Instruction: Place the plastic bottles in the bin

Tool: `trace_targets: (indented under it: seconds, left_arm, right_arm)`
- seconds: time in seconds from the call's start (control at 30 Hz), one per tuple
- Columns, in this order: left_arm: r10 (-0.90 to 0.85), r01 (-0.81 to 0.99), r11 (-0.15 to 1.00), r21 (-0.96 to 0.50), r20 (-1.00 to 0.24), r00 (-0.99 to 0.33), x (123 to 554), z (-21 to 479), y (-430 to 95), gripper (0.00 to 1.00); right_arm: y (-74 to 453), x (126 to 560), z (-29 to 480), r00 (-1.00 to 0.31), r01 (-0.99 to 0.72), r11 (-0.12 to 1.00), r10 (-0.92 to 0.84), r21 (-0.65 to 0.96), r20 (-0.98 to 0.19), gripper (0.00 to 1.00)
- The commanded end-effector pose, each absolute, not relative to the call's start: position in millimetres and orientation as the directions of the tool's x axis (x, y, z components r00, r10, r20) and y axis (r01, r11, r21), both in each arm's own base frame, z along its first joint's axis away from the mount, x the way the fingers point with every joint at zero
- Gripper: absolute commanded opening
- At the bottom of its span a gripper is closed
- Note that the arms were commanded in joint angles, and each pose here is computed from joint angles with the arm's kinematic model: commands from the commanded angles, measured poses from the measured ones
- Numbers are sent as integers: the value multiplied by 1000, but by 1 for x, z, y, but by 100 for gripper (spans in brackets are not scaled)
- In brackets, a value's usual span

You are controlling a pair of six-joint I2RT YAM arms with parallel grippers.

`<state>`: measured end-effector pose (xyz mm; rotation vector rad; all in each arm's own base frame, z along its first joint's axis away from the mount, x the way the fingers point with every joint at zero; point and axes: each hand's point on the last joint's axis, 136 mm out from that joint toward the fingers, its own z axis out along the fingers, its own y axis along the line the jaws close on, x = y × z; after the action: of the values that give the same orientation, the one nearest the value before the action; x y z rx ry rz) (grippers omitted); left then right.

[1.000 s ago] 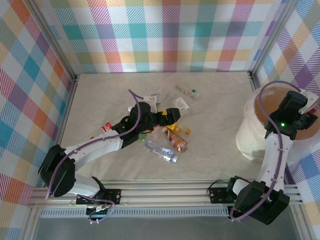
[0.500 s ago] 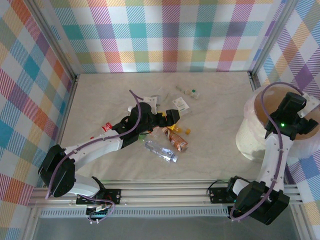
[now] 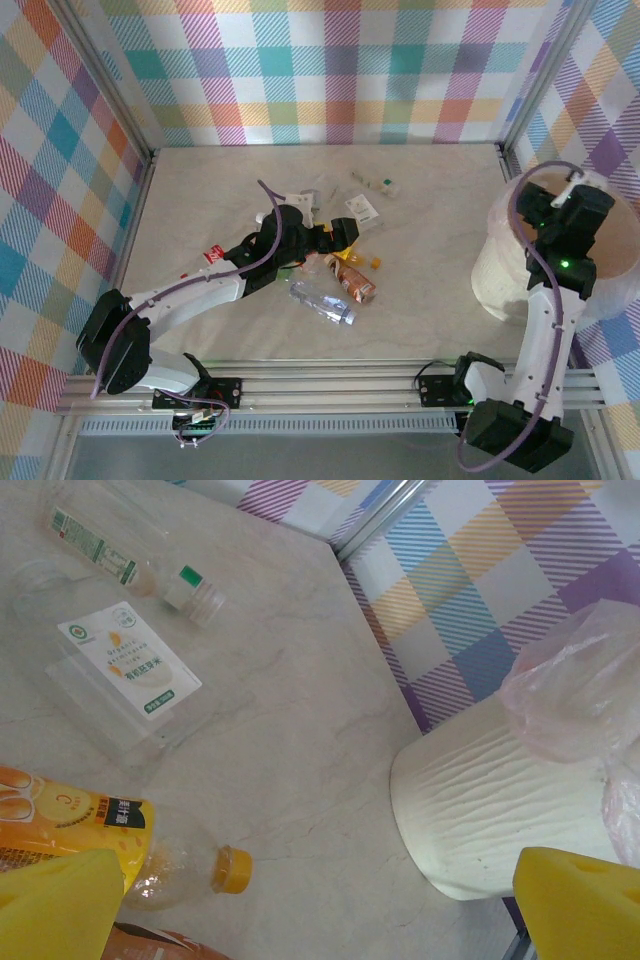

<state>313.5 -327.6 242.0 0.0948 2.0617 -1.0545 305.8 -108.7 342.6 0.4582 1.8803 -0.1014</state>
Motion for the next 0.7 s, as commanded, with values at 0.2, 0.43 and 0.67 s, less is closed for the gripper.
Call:
trace_targets:
  seconds: [0.2,0.43,0.67]
  left_arm:
    - [-287,368,683,-630,-696,-659,310,243,-317,100]
    - [-344,298,731,-614,-709,-616,312,244,-292,100]
    - [-302,296,756,-585,-711,-635,300,241,-281,100]
  right_arm:
    - [32,342,350,-381,-169,981,23,94,-924,84]
    - [112,357,321,-447,-390,908,-42,152,-894,88]
    - [148,383,271,-557,-403,876,-3,266,-831,92]
